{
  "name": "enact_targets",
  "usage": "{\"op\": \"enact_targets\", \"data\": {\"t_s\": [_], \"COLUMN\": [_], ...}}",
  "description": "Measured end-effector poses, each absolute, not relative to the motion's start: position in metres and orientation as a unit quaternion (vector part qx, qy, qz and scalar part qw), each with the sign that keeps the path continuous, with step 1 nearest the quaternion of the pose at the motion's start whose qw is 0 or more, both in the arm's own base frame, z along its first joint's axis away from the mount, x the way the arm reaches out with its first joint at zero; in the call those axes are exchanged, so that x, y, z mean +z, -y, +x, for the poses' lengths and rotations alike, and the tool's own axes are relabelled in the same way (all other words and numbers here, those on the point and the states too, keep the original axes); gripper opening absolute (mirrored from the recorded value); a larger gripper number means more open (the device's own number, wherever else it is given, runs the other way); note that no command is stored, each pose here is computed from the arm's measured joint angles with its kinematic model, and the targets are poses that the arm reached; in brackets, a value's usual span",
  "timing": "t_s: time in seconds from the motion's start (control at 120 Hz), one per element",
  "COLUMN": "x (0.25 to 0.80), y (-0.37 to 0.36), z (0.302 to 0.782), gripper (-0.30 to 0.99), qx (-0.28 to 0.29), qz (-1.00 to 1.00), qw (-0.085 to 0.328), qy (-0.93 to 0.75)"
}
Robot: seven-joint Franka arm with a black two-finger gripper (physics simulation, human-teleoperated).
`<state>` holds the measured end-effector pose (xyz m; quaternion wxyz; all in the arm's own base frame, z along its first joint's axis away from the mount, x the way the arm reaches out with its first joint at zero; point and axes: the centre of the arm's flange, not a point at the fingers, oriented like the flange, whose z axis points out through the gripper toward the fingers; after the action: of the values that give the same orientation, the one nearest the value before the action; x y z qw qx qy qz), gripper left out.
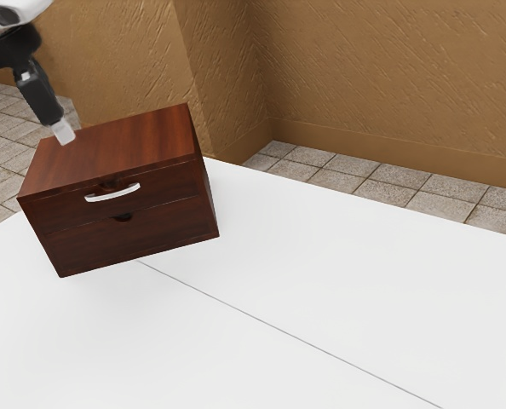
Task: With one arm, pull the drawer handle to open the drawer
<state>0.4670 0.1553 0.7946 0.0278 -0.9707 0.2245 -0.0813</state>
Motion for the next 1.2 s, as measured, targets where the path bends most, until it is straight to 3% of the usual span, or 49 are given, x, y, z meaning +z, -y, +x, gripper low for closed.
{"op": "enact_targets", "data": {"t_s": [0.15,0.367,0.45,0.517,0.658,0.758,0.875,1.083,1.2], "x": [0.795,0.751,0.745,0.707,0.651,0.632,0.652,0.646,0.625], "y": [-0.140,-0.105,-0.092,-0.110,-0.150,-0.184,-0.170,-0.184,-0.187], "z": [0.470,0.496,0.443,0.390,0.358,0.381,0.473,0.494,0.510], "gripper": [0.69,0.69,0.69,0.69,0.69,0.69,0.69,0.69,0.69], "qx": [-0.075,-0.018,-0.002,0.016,0.022,0.014,-0.024,-0.043,-0.025], "qz": [-0.963,-0.954,-0.946,-0.945,-0.932,-0.918,-0.901,-0.924,-0.929], "qw": [0.036,0.020,0.020,0.024,0.107,0.158,0.174,0.123,0.125], "qy": [-0.255,-0.299,-0.322,-0.325,-0.347,-0.363,-0.398,-0.361,-0.348]}}
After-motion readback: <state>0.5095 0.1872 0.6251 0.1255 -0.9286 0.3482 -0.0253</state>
